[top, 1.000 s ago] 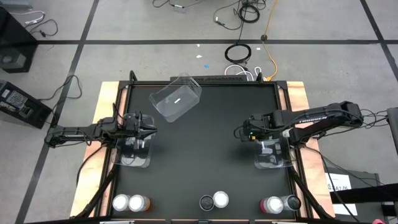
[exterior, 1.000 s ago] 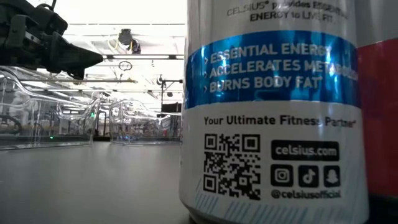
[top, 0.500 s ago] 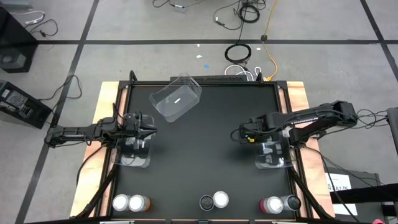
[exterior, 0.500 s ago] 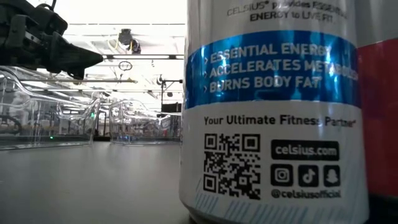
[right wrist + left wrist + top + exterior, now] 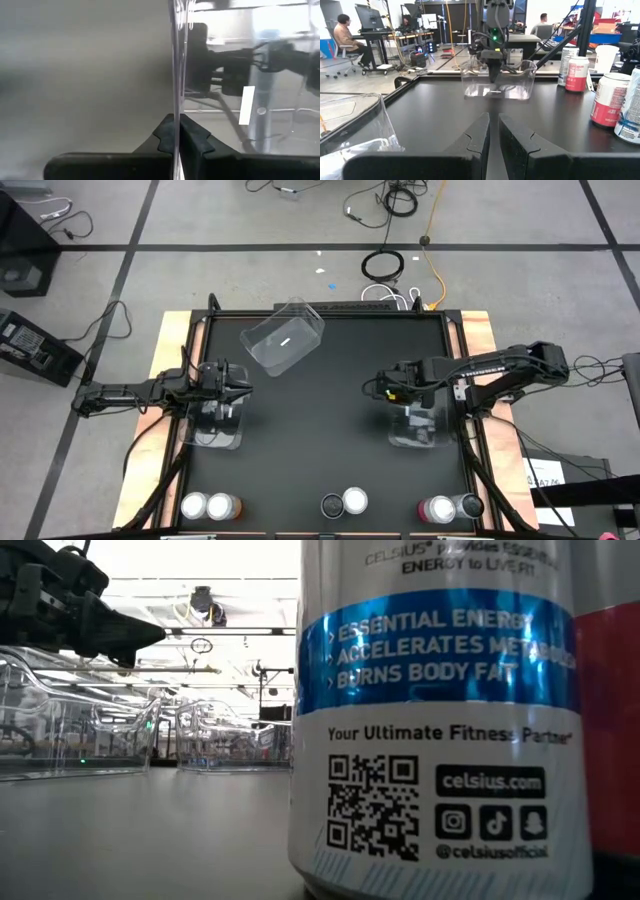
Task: Sort soda cans
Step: Move the right transparent bin to middle right of the table
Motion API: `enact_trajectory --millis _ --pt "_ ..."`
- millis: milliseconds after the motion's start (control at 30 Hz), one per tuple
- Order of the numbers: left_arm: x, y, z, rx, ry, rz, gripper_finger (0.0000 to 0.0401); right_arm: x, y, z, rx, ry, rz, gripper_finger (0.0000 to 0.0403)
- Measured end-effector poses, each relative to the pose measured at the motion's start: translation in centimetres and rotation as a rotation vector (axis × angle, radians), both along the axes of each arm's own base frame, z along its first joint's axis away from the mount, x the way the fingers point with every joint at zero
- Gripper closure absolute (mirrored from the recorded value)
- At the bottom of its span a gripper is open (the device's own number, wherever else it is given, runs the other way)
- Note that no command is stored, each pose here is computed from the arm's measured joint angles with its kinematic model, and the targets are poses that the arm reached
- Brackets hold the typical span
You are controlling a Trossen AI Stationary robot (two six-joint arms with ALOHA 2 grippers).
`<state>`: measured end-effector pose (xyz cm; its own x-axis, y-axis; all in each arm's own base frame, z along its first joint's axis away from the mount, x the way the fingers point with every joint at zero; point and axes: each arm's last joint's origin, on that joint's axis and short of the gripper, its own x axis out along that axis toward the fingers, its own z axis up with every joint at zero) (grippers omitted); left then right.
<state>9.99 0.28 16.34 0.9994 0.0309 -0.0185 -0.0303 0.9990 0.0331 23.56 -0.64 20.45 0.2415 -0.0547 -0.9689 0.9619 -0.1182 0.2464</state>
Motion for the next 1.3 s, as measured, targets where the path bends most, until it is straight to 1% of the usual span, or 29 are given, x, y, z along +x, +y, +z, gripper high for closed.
enact_trajectory --millis 100,233,467,600,767,967,1133,1300 --pt "0.0 0.0 0.0 0.000 0.000 0.000 0.0349 1.6 -0.3 0.6 -0.010 0.018 0.019 0.0402" --pt "0.0 0.0 0.0 0.000 0.000 0.000 0.0349 4.4 -0.9 0.9 -0.023 0.043 0.051 0.0402" --pt "0.0 0.0 0.0 0.000 0.000 0.000 0.0349 9.6 -2.1 0.2 -0.035 0.064 0.084 0.0403" --pt "0.0 0.0 0.0 0.000 0.000 0.000 0.0349 11.4 -2.5 -0.6 -0.033 0.078 0.102 0.0403" --pt "0.0 0.0 0.0 0.000 0.000 0.000 0.0349 11.7 -2.6 -0.9 -0.026 0.093 0.065 0.0403" --pt "0.0 0.0 0.0 0.000 0.000 0.000 0.0349 11.6 -2.6 -0.7 -0.026 0.084 0.061 0.0400" --pt "0.0 0.0 0.0 0.000 0.000 0.000 0.0349 11.4 -2.5 -0.3 -0.026 0.071 0.051 0.0377" --pt "0.0 0.0 0.0 0.000 0.000 0.000 0.0349 11.2 -2.5 0.0 -0.029 0.078 0.070 0.0348"
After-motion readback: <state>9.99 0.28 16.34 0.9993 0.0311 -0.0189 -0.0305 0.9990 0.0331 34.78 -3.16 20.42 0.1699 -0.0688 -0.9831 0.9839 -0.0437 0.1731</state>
